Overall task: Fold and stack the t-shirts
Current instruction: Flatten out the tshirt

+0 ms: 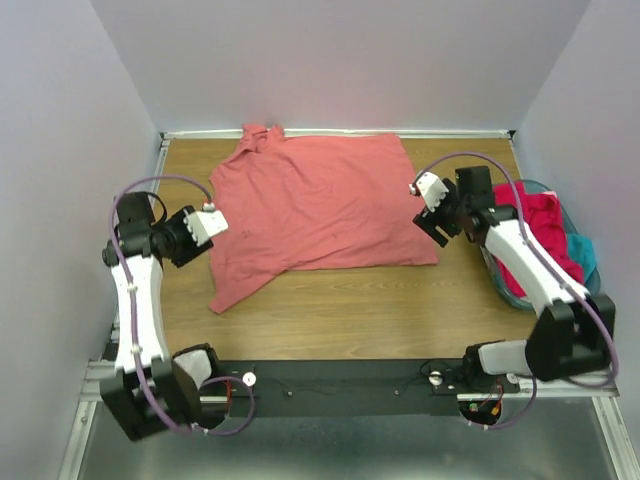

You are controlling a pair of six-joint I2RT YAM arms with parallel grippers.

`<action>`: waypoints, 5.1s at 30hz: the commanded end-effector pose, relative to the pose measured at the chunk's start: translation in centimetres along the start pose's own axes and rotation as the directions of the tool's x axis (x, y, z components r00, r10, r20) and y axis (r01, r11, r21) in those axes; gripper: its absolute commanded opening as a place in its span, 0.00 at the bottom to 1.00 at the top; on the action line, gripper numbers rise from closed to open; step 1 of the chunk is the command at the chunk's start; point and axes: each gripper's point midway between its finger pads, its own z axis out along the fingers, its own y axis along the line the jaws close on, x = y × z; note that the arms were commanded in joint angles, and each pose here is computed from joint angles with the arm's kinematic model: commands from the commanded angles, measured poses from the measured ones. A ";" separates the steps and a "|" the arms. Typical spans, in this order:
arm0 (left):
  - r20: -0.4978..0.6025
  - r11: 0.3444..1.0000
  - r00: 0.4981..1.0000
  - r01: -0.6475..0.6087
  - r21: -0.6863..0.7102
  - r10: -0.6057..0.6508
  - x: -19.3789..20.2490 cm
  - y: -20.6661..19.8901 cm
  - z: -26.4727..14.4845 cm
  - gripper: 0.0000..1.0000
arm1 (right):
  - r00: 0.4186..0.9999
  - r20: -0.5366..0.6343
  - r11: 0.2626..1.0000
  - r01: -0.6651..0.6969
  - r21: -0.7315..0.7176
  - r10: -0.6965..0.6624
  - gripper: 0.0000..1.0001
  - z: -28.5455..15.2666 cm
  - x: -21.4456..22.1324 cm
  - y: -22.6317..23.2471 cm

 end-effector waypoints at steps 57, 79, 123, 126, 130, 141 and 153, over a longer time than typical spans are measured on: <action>0.016 0.638 0.998 -0.051 0.768 0.061 -8.8 -21.5 7.1 0.47 | 0.894 -0.357 0.935 -0.332 -0.122 0.271 0.59 9.1 3.9 3.7; -0.205 0.905 0.975 0.165 0.391 -0.089 -3.8 -10.0 15.3 0.36 | 0.878 -0.379 0.925 -0.360 -0.124 0.292 0.48 9.8 4.0 4.0; -0.097 0.833 0.986 -0.059 0.550 0.134 -7.4 -15.2 11.2 0.39 | 0.877 -0.395 0.931 -0.345 -0.121 0.273 0.48 9.5 4.4 3.9; -0.174 0.837 0.969 -0.055 0.544 0.176 -4.4 -14.9 11.9 0.38 | 0.876 -0.395 0.930 -0.347 -0.120 0.276 0.48 9.4 4.4 3.9; -0.218 0.842 0.952 -0.065 0.536 0.213 -2.4 -15.2 12.9 0.38 | 0.874 -0.401 0.930 -0.347 -0.122 0.273 0.48 9.4 4.6 4.0; -0.236 0.779 0.932 -0.074 0.623 0.276 -0.4 -17.6 12.4 0.38 | 0.864 -0.433 0.931 -0.341 -0.132 0.255 0.48 9.8 5.7 4.7; -0.063 0.563 0.902 -0.211 0.799 0.426 -3.8 -24.0 7.1 0.35 | 0.867 -0.432 0.936 -0.329 -0.124 0.248 0.48 9.9 5.6 4.3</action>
